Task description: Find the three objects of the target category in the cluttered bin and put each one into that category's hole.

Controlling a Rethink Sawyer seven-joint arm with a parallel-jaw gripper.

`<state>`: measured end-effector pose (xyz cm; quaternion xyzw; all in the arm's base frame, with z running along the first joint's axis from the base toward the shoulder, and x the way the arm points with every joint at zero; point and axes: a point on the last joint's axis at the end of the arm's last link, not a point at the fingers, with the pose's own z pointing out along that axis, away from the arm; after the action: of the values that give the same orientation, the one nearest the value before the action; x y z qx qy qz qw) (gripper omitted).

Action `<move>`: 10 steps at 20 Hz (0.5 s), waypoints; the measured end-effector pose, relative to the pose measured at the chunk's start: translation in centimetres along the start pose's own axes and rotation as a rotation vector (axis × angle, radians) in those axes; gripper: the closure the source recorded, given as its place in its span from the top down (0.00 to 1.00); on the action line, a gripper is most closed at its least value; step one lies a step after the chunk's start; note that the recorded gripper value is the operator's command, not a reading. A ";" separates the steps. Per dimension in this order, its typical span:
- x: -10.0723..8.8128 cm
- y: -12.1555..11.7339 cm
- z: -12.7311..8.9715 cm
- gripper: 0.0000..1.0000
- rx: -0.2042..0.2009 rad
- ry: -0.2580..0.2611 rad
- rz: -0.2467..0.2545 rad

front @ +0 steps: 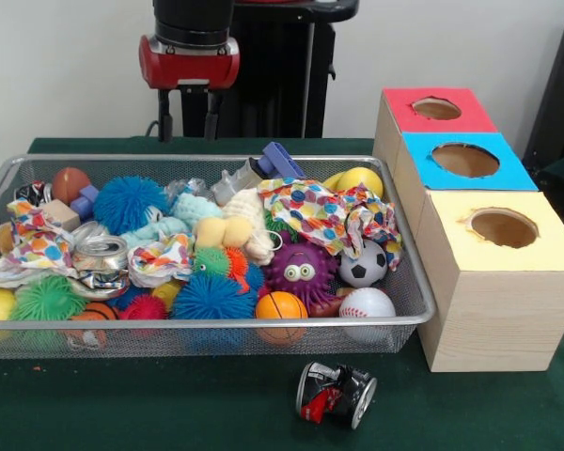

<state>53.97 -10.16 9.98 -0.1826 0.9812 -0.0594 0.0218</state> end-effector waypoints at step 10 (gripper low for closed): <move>1.1 0.6 -0.3 1.00 -0.023 0.129 -0.010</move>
<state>52.71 -9.98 10.16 -0.1834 0.9802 -0.0599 -0.0440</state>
